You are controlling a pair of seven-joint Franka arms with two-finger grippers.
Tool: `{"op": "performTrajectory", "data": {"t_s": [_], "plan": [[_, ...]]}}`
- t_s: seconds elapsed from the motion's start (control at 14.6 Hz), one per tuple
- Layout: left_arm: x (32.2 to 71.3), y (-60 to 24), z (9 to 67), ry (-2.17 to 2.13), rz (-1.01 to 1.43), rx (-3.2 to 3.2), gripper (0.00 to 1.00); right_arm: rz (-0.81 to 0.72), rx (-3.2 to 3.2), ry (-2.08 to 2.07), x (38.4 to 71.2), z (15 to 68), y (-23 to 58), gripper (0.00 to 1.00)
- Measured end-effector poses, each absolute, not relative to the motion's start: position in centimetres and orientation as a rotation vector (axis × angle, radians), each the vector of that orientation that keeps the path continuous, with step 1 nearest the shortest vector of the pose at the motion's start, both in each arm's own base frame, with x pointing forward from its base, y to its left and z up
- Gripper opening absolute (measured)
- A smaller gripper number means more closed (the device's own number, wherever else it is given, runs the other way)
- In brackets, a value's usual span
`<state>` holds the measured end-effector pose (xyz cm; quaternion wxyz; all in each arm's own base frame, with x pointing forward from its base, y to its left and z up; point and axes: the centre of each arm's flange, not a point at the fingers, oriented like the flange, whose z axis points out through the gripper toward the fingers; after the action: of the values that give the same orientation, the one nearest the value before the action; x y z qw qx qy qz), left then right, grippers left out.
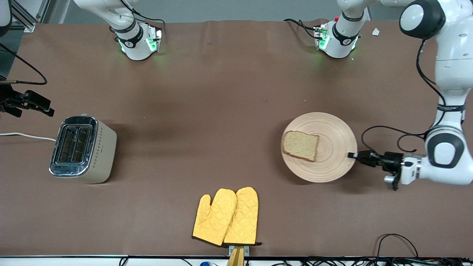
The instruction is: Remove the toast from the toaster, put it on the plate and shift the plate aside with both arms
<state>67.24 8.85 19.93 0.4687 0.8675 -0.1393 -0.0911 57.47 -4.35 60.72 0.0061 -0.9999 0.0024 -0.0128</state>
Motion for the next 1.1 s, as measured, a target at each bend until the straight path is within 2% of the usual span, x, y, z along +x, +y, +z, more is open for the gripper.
{"op": "performTrajectory", "data": {"t_s": [0.21,0.41,0.48,0.82,1.03,1.1], "plan": [[65.0,16.2,15.5,-0.299,-0.158,2.083,0.11,-0.037,-3.129,0.014,57.5,60.6,-4.6,1.00],[63.5,19.1,11.2,-0.257,-0.136,2.029,0.10,-0.036,-3.129,0.012,57.5,60.6,-4.5,1.00],[63.5,19.2,11.0,-0.253,-0.138,2.021,0.15,-0.035,-3.129,0.012,57.5,60.6,-4.5,1.00],[65.7,19.3,14.2,-0.250,-0.191,2.121,0.66,-0.034,-3.129,0.012,57.5,60.6,-4.5,1.00],[70.1,14.5,24.2,-0.340,-0.233,2.311,0.96,-0.034,-3.129,0.012,57.5,60.6,-4.5,1.00],[71.5,11.3,28.6,-0.397,-0.239,2.402,1.00,-0.034,-3.129,0.012,57.5,60.6,-4.5,1.00]]}}
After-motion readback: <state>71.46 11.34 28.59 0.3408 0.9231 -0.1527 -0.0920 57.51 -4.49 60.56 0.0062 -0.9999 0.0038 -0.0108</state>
